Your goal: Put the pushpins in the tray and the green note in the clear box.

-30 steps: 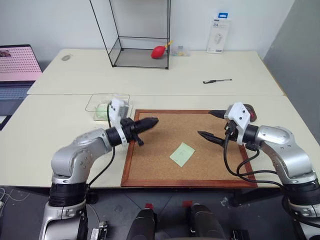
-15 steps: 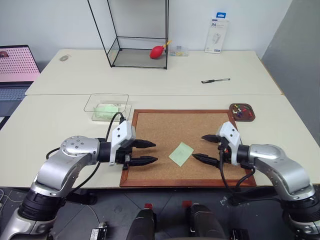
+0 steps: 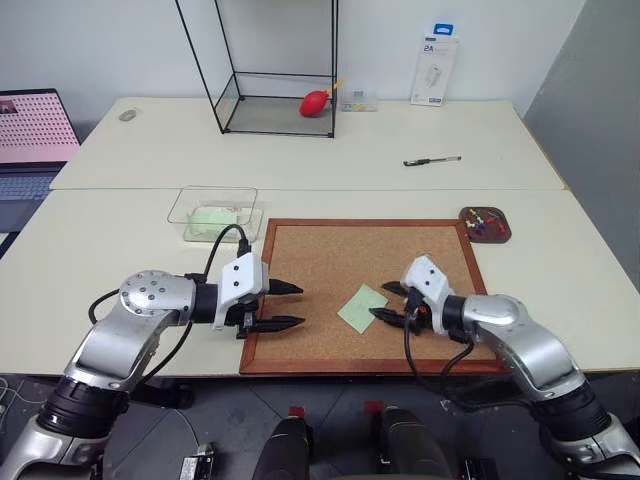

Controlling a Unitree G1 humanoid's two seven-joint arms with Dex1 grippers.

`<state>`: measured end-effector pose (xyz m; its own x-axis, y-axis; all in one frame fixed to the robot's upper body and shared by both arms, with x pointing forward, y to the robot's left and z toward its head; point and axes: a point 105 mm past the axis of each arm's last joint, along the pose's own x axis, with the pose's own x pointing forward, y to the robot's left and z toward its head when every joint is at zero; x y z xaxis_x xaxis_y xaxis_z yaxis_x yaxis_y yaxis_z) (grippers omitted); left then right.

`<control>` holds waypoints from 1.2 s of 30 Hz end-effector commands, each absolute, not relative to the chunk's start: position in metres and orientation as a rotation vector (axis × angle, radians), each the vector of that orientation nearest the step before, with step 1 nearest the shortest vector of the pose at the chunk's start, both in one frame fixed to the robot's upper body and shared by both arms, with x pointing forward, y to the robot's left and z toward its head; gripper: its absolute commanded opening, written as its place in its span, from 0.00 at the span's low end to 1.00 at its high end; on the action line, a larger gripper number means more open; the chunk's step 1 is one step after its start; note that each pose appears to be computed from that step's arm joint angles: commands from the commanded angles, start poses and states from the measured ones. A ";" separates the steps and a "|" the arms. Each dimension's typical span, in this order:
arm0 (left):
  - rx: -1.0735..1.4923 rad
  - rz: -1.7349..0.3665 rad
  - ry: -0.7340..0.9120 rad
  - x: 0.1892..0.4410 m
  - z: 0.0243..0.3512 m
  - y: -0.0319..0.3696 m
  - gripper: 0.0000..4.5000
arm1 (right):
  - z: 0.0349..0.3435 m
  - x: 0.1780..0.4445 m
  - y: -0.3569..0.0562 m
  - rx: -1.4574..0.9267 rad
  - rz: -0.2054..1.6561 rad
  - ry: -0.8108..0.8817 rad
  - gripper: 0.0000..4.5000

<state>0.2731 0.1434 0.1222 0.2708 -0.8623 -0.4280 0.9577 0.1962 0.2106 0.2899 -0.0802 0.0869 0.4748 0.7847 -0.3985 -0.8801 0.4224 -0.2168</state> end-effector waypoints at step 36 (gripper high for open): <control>0.231 -1.299 0.174 0.316 0.129 0.079 0.99 | 0.163 0.297 -0.054 -0.809 1.158 -0.340 0.00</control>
<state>0.3130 0.0854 0.1246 0.2686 -0.9280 -0.2584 0.9627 0.2679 0.0384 0.2997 -0.0583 0.1475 0.4097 0.8903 -0.1988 -0.7102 0.1745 -0.6821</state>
